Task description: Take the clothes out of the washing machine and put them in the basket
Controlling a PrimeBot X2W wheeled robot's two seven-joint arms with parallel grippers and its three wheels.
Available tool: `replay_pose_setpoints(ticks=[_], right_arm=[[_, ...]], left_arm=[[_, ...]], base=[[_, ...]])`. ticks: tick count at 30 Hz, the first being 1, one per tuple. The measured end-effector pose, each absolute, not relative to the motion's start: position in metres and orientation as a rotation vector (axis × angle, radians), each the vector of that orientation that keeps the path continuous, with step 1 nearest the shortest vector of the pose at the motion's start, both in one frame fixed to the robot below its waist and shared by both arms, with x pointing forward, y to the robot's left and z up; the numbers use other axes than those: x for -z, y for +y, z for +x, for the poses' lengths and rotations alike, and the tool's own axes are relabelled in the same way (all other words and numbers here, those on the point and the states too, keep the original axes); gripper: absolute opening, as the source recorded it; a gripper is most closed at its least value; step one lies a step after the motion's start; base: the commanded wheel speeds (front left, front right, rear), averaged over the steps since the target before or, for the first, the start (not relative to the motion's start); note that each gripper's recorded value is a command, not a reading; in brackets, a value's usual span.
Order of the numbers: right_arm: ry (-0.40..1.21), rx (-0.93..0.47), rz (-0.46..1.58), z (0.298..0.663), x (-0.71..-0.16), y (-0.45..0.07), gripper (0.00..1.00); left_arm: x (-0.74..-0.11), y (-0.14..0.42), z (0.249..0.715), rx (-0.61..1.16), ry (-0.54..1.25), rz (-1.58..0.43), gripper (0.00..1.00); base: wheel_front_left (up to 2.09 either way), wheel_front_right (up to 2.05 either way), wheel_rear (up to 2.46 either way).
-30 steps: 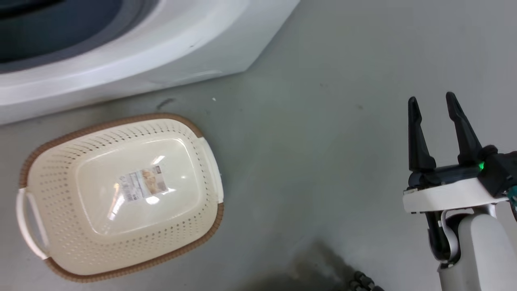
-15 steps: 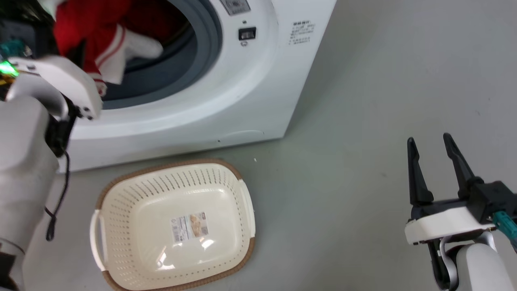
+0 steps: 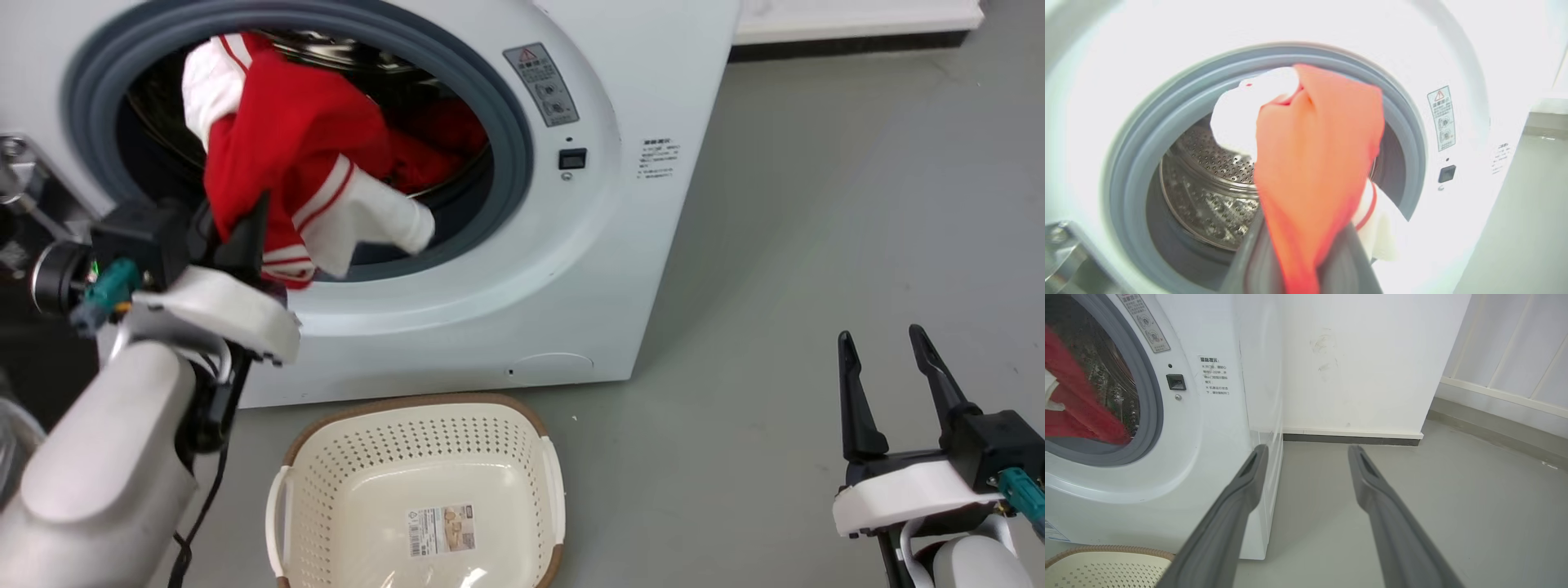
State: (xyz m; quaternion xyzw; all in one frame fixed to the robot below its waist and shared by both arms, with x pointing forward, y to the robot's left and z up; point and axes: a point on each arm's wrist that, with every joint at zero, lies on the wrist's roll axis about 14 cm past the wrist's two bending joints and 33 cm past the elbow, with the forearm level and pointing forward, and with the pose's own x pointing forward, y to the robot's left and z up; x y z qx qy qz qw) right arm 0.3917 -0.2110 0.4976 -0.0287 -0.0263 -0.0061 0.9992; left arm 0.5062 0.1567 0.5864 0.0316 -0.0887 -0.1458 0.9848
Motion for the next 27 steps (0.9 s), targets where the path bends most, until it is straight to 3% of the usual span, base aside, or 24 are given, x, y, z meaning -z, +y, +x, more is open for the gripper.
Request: replay_pose_setpoints(ticks=[5, 12, 27], right_arm=[[-0.061, -0.017, -0.049, 0.390, -0.500, -0.201, 1.00], [-0.051, -0.040, -0.047, 0.390, -0.497, -0.193, 1.00], [0.023, -0.020, -0.047, 0.409, -0.467, -0.201, 1.00]], left_arm=[[-0.591, 0.153, 0.466, 0.289, -0.220, 0.042, 0.00], [-0.554, 0.146, 0.435, 0.299, -0.130, 0.000, 0.00], [-0.368, 0.138, 0.405, 0.405, 0.427, 0.043, 0.00]], base=[[0.00, 0.00, 0.00], [0.00, 0.00, 0.00], [0.00, 0.00, 0.00]])
